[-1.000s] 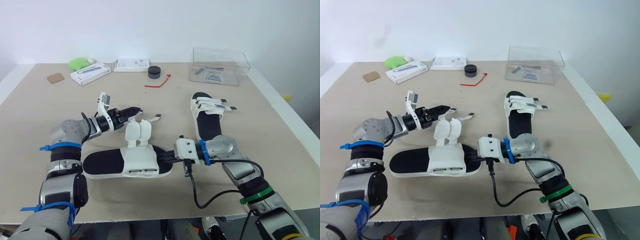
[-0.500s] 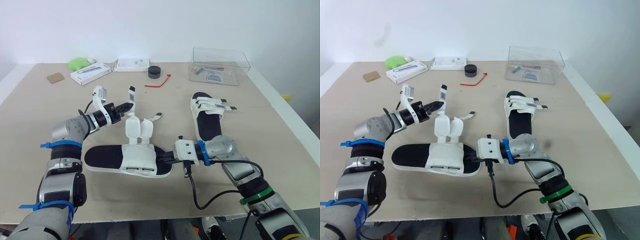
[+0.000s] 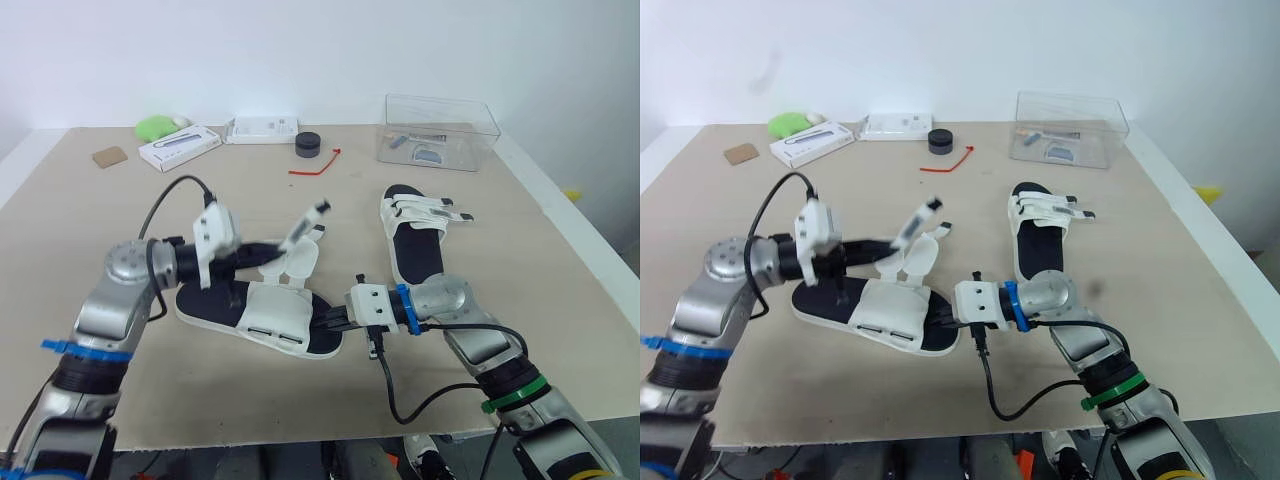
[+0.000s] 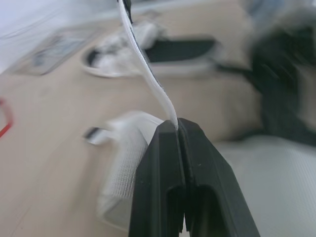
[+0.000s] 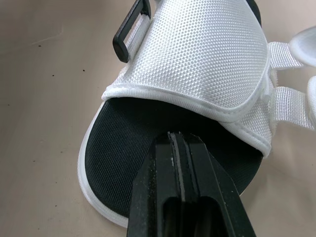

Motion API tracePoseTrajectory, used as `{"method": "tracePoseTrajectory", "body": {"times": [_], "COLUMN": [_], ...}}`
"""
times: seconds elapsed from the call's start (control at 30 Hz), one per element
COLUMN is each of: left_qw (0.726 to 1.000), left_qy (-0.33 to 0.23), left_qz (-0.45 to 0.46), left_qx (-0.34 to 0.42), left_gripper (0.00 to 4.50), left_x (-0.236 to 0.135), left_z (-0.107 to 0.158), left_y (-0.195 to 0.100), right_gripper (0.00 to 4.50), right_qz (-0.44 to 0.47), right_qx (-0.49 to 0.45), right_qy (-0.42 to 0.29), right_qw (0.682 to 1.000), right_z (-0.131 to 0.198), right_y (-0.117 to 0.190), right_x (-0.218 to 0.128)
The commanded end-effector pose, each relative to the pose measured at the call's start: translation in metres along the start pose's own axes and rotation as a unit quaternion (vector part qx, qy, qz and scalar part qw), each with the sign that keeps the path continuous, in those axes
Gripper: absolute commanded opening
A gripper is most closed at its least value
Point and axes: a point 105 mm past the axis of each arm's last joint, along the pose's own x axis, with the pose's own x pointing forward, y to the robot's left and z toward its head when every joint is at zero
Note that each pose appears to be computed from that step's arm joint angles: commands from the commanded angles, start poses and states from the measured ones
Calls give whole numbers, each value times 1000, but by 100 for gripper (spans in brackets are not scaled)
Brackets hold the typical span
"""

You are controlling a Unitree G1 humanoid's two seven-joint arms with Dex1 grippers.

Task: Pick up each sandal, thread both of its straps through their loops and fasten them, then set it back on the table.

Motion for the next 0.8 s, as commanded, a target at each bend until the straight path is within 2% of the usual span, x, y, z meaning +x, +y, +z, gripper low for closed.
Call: {"method": "tracePoseTrajectory", "body": {"times": [0.03, 0.33, 0.63, 0.7, 0.73, 0.8], "left_qw": [992, 951, 939, 942, 943, 948], "left_qy": [1, 18, 16, 15, 15, 16], "left_qz": [-13, -61, -82, -70, -69, -65], "left_qx": [122, 301, 334, 328, 325, 310], "left_gripper": [3, 3, 3, 61, 68, 160], "left_x": [-11, -34, -36, -36, -36, -37], "left_z": [16, 11, 8, 11, 11, 13], "left_y": [0, -13, -20, -16, -16, -14], "right_gripper": [0, 0, 0, 0, 0, 0], "right_qz": [19, 26, 33, 34, 34, 34], "right_qx": [16, 7, 5, 3, 3, 3], "right_qy": [21, 25, 26, 27, 28, 28], "right_qw": [999, 999, 999, 999, 999, 999], "right_z": [-13, -16, -17, -17, -17, -18], "right_y": [9, 9, 12, 12, 12, 11], "right_x": [2, 3, 3, 3, 3, 3]}}
